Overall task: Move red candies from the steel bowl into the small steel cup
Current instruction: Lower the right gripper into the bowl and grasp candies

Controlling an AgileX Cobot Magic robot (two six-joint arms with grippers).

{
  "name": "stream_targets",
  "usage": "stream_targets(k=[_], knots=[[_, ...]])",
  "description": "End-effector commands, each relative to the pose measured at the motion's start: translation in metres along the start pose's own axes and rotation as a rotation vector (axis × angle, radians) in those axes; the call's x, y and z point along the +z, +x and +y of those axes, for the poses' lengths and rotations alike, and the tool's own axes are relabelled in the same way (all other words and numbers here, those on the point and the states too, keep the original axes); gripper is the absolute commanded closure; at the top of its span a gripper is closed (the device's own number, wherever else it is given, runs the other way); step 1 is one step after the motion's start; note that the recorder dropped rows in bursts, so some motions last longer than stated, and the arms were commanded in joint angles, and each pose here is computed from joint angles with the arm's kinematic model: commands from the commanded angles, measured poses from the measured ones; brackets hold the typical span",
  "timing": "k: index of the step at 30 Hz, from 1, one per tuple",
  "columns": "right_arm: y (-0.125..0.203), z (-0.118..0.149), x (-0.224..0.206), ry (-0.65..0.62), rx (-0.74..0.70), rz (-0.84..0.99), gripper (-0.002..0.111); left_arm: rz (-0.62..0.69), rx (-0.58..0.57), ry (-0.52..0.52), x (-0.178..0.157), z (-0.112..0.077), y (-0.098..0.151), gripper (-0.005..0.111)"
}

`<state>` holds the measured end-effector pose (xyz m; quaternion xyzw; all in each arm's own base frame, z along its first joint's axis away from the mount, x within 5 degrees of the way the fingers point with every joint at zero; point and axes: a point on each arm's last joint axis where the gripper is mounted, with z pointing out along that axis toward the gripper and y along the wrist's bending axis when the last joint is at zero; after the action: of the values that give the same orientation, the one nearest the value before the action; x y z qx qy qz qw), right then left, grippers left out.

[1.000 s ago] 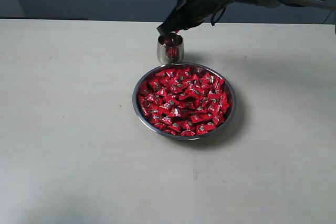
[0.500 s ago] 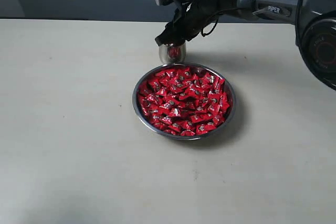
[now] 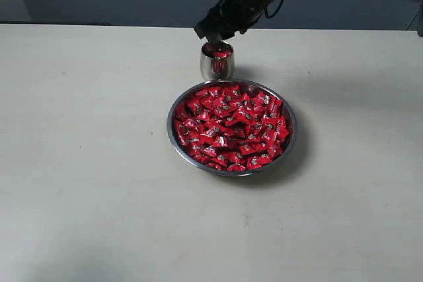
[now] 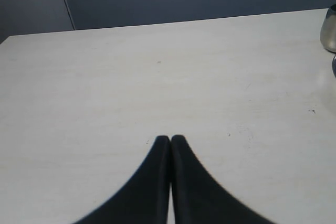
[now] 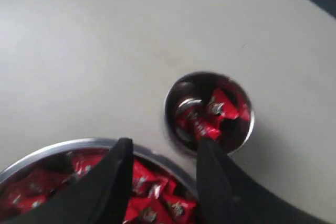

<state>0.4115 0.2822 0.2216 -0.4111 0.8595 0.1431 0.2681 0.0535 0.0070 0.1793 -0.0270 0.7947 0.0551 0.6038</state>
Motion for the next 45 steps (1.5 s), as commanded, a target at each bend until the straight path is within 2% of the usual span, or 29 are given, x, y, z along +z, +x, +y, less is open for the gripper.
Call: stream_targets(k=[1,10,16,21,24,28,35,37,42,43,45], knots=[[0.007,0.008,-0.005,-0.094,0.005,0.092,0.069,-0.019,0.002,0.006,-0.001,0.000,-0.003,0.106],[0.024,0.023,0.002,-0.209,0.017,0.202,0.069,-0.019,0.002,0.006,-0.001,0.000,-0.003,0.106],[0.038,0.055,0.022,-0.248,-0.075,0.236,0.069,-0.019,0.002,0.006,-0.001,0.000,-0.003,0.106],[0.039,0.080,0.034,-0.272,-0.157,0.237,0.056,-0.019,0.002,0.006,-0.001,0.000,-0.003,0.106],[0.043,0.091,0.043,-0.274,-0.196,0.261,0.054,-0.019,0.002,0.006,-0.001,0.000,-0.003,0.106],[0.051,0.093,0.056,-0.243,-0.259,0.312,0.054,-0.019,0.002,0.006,-0.001,0.000,-0.003,0.106],[0.061,0.089,0.075,-0.215,-0.270,0.340,0.055,-0.019,0.002,0.006,-0.001,0.000,-0.003,0.106],[0.063,0.089,0.080,-0.212,-0.270,0.339,0.063,-0.019,0.002,0.006,-0.001,0.000,-0.003,0.106],[0.061,0.088,0.079,-0.200,-0.262,0.319,0.105,-0.019,0.002,0.006,-0.001,0.000,-0.003,0.106],[0.059,0.088,0.077,-0.198,-0.259,0.313,0.109,-0.019,0.002,0.006,-0.001,0.000,-0.003,0.106],[0.054,0.089,0.070,-0.194,-0.262,0.299,0.108,-0.019,0.002,0.006,-0.001,0.000,-0.003,0.106]])
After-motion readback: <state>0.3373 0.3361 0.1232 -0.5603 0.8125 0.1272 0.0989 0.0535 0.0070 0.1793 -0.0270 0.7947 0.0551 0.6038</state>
